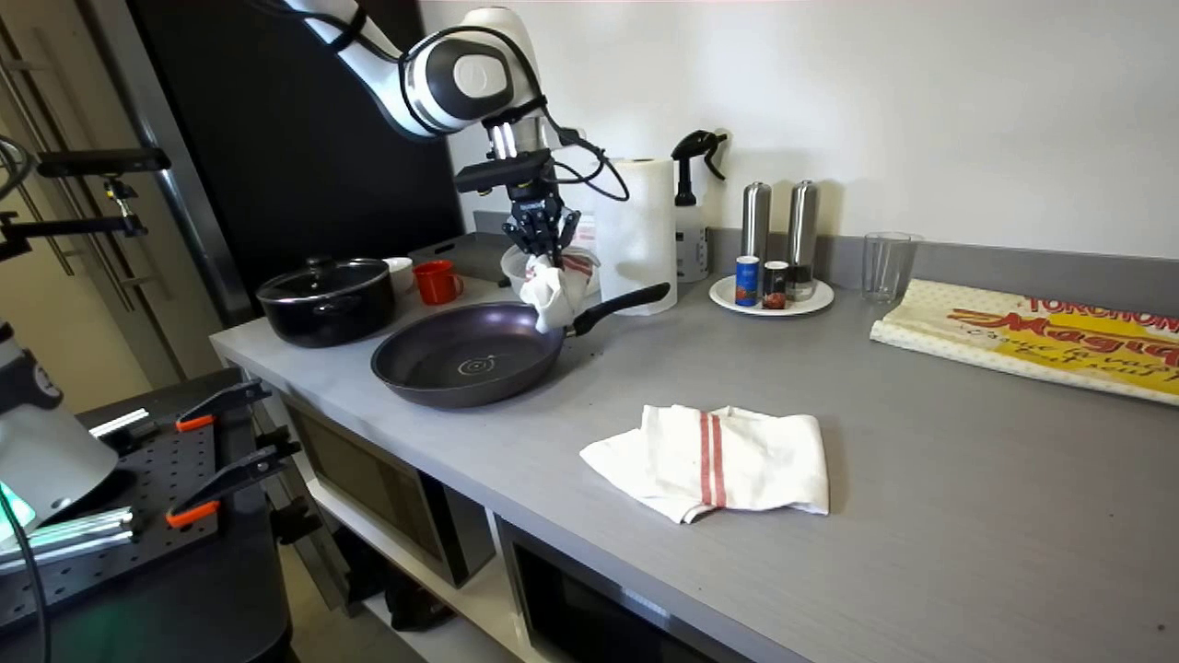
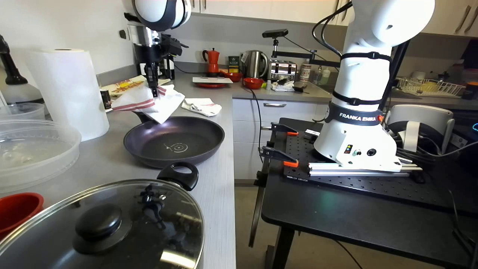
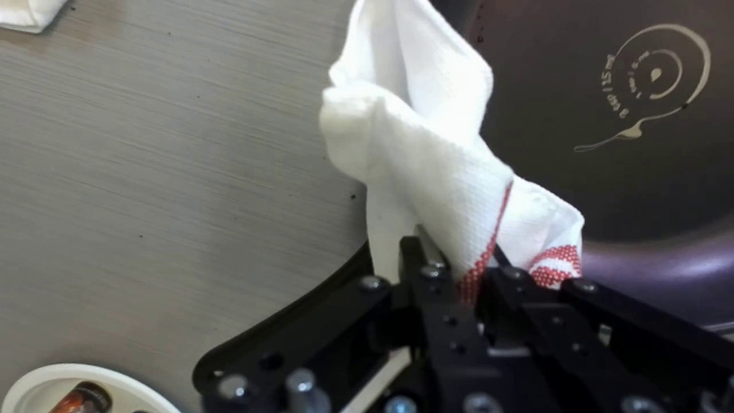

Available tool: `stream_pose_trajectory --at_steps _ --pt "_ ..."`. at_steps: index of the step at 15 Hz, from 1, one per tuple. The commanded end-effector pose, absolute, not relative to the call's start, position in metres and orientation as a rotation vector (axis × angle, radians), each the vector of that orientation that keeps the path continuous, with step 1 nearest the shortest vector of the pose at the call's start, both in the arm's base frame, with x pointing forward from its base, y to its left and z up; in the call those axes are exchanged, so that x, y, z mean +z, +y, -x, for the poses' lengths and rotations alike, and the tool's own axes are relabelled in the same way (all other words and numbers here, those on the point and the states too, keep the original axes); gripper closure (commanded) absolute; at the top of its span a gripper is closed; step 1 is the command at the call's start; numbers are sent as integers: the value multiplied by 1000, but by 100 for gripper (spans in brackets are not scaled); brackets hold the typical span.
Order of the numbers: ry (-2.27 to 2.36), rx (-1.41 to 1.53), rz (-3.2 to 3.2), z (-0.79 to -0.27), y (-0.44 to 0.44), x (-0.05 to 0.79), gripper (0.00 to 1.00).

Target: Use the left towel to wipe the pan

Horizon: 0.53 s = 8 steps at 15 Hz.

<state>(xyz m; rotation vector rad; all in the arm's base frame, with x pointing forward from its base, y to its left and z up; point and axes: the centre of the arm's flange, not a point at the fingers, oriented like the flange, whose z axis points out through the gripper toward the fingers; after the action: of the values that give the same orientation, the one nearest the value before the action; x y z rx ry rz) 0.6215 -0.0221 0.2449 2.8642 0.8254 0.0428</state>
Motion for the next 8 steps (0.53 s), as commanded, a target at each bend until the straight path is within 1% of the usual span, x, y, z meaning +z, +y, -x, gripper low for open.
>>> stream_pose_trajectory --at_steps 1,8 --pt "979 49 -2795 -577 -6 244 97" --pt "1193 -21 -2757 -550 24 208 97"
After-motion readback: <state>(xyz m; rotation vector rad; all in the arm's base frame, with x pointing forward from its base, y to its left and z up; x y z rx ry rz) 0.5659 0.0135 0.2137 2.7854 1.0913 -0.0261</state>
